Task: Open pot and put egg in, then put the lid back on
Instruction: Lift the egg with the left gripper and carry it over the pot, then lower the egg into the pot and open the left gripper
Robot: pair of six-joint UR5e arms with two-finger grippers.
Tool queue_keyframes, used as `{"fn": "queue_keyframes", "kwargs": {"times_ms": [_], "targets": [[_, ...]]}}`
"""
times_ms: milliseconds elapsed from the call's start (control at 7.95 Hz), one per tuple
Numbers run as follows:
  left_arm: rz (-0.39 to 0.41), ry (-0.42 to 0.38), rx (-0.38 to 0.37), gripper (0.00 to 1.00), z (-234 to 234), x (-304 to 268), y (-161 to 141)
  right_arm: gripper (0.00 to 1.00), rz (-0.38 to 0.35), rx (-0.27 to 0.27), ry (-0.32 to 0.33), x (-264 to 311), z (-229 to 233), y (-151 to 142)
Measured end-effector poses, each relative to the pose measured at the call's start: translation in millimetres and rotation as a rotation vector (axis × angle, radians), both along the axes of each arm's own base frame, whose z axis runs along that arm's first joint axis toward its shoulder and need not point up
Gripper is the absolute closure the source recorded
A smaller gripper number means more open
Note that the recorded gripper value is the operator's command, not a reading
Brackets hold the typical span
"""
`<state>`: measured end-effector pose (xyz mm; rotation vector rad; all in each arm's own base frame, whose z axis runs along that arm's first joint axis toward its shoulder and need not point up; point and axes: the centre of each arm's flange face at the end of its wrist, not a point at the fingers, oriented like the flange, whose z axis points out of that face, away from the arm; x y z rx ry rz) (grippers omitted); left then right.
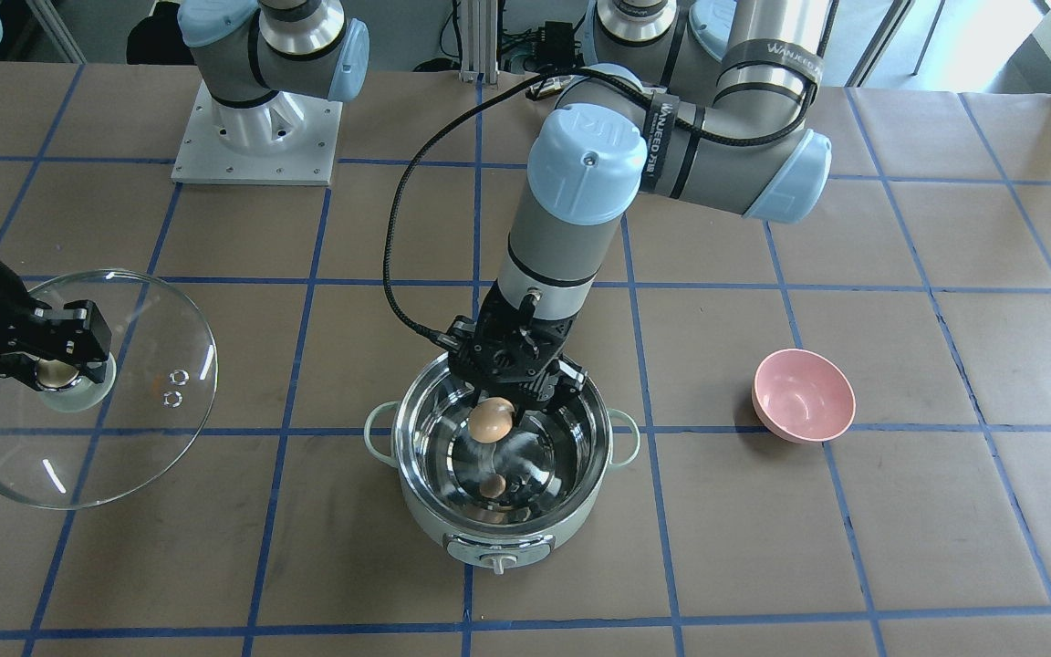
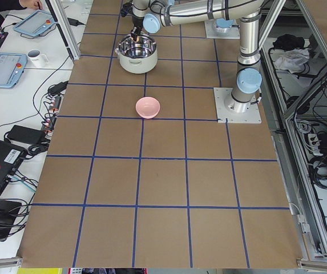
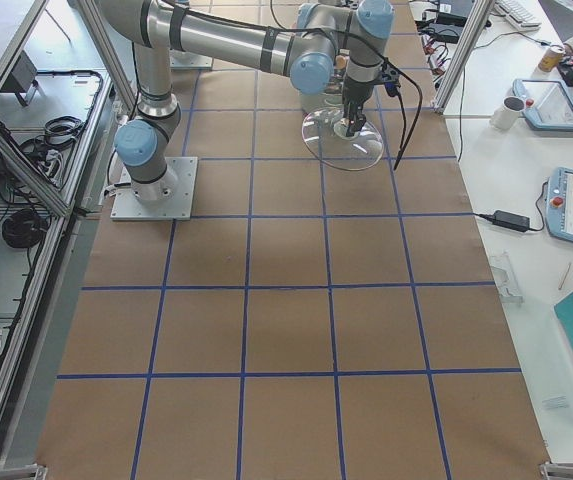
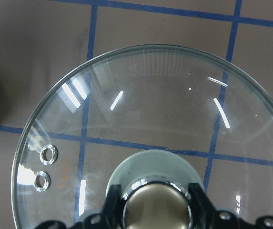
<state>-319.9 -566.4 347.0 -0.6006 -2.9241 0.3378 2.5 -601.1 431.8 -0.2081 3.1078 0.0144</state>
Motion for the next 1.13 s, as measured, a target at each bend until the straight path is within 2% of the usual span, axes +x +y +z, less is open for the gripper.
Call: {"fn": "queue_keyframes", "kwargs": {"times_ms": [252, 377, 755, 1132], "targets": [[-0.138, -0.03, 0.008, 1.0, -29, -16, -1, 1.0, 0.0, 0.001, 0.0, 0, 0, 0], [-0.172, -0.047, 0.022, 1.0, -42, -17, -3, 1.0, 0.0, 0.001, 0.0, 0, 0, 1], [-0.209, -0.207, 0.122, 1.0, -72, -5, -2, 1.0, 0.0, 0.001, 0.0, 0, -1, 1], [-0.215, -0.241, 0.144, 1.0, -76, -4, -9, 1.0, -0.001, 0.002, -0.001, 0, -1, 1]]}}
